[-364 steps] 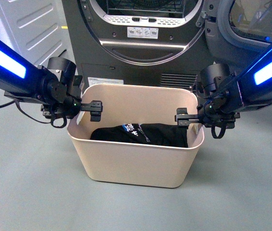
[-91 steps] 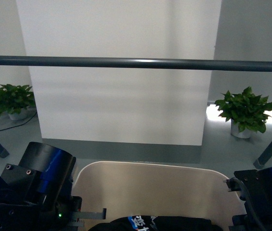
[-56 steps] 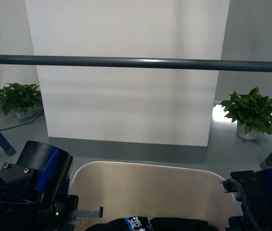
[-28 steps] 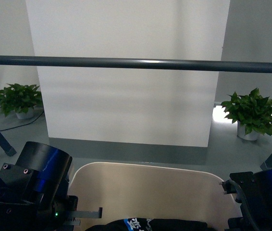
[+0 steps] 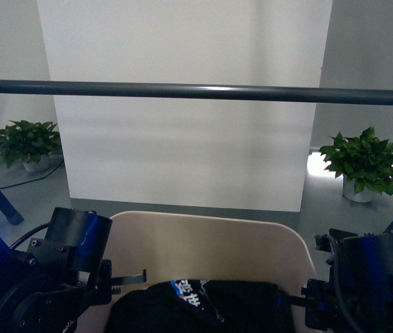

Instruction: Move hamper under clothes hanger

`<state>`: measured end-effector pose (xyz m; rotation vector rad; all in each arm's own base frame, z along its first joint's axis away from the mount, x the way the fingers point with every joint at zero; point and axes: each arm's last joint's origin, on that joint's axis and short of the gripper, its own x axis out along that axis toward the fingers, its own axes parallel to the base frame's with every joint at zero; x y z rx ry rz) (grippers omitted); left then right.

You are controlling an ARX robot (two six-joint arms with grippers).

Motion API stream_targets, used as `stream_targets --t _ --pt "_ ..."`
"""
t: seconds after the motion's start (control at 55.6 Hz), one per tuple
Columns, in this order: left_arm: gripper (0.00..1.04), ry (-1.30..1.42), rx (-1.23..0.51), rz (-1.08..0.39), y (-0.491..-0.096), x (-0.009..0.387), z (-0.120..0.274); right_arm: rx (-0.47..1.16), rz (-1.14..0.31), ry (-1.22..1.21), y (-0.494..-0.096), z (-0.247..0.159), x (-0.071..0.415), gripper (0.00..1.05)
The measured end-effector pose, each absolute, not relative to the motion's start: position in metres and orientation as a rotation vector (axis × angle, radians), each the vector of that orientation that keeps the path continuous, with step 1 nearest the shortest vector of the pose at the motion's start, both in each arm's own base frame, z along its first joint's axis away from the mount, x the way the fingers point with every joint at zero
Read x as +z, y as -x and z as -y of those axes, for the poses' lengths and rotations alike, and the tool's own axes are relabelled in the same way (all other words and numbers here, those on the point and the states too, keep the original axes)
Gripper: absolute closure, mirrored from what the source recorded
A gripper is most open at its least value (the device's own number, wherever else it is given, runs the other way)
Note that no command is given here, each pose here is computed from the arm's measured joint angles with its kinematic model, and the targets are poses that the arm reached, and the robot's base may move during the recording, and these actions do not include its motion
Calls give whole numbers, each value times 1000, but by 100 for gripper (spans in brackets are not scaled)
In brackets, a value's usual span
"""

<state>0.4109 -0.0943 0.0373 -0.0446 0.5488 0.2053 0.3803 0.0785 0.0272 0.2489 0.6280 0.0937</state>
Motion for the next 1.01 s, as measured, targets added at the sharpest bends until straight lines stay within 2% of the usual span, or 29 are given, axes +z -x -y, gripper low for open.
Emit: stream_targets --t 0.162,0.54,1.007 --pt "101 35 198 -610 -416 16 89 86 -715 -297 -388 -78 7 102" --pt "101 41 185 -638 -440 1 90 53 -774 -302 -412 -74 -11 102" --pt "101 111 217 -740 -443 -32 91 32 -844 -238 -431 -81 -34 102"
